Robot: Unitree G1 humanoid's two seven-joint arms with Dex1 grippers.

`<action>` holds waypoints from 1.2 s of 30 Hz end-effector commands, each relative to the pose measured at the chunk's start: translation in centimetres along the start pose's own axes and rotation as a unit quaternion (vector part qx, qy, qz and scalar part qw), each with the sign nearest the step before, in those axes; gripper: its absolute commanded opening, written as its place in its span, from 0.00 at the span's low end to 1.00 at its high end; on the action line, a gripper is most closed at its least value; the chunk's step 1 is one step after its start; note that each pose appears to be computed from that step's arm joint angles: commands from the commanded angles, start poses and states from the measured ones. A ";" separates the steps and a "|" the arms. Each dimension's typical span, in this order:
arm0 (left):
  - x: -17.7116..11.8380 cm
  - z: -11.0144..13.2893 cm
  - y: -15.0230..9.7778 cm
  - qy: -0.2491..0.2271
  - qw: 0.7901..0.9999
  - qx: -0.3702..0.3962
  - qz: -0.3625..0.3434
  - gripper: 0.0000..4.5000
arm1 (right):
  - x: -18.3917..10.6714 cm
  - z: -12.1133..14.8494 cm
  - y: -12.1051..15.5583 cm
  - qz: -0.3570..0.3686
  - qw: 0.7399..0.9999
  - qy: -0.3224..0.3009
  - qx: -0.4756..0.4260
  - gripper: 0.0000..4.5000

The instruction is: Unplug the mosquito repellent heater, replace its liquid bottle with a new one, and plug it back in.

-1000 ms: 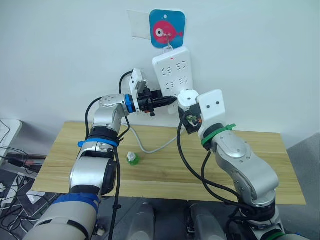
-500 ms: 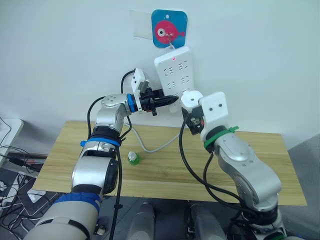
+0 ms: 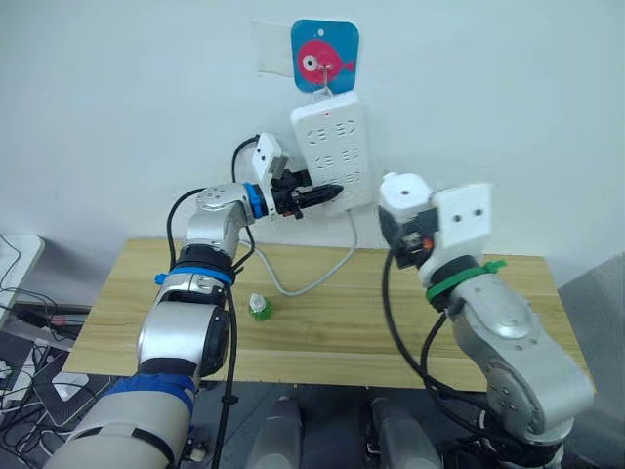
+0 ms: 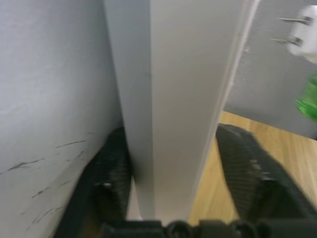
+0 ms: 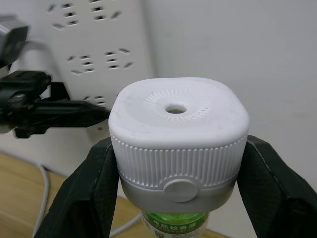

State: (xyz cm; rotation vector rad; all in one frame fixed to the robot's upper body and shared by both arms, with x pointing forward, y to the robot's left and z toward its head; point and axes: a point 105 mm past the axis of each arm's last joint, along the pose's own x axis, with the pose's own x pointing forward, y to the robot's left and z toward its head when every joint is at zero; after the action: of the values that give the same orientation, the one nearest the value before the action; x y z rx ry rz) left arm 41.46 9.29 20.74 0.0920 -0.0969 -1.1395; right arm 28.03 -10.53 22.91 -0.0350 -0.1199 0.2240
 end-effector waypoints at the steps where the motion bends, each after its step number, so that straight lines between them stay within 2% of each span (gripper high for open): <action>1: -2.7 0.7 1.6 -0.004 0.998 0.012 0.058 0.83 | -0.9 1.2 -1.3 -0.012 0.998 -0.029 0.052 0.65; 3: -3.7 0.4 1.0 -0.005 0.998 0.019 0.058 0.97 | -1.0 1.1 -2.2 -0.026 0.995 -0.028 0.092 0.65; 4: -4.2 0.3 0.6 -0.005 0.998 0.023 0.057 0.99 | -1.0 0.9 -2.6 -0.035 0.992 -0.026 0.115 0.65; 7: -5.8 0.2 -2.0 -0.012 0.996 0.056 0.062 0.99 | -1.1 0.2 -3.6 -0.064 0.975 -0.019 0.213 0.65; 10: -6.0 0.4 -6.0 -0.020 0.996 0.076 0.033 0.99 | -1.4 -1.2 -4.1 -0.081 0.952 0.002 0.295 0.65; 13: -5.0 1.0 -10.6 -0.047 0.994 0.097 -0.009 0.99 | -1.4 -2.1 -3.6 -0.082 0.924 0.012 0.374 0.65; 16: -3.6 1.5 -12.8 -0.073 0.992 0.106 -0.020 0.99 | -1.2 -2.2 -2.9 -0.066 0.900 0.010 0.430 0.65; 18: -2.4 0.9 -14.0 -0.082 0.990 0.112 -0.033 0.99 | -0.9 -1.9 -2.3 -0.056 0.883 0.000 0.466 0.65; 21: -0.9 0.1 -14.7 -0.093 0.989 0.109 -0.029 0.99 | -0.5 -1.4 -1.3 -0.039 0.861 -0.014 0.507 0.65; 27: 0.5 -0.5 -15.6 -0.109 0.989 0.099 -0.029 0.99 | -0.3 -0.7 -0.7 -0.021 0.841 -0.018 0.540 0.65; 36: 0.5 -0.9 -15.2 -0.105 0.989 0.097 -0.032 0.99 | -1.1 -2.2 -2.1 0.005 0.854 0.041 0.519 0.65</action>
State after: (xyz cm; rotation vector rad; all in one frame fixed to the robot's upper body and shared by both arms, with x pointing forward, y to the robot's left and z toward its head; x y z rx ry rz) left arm 28.37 2.55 17.02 0.1442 -0.3431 -1.1898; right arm 28.19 -13.22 20.54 0.9765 0.0983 0.2320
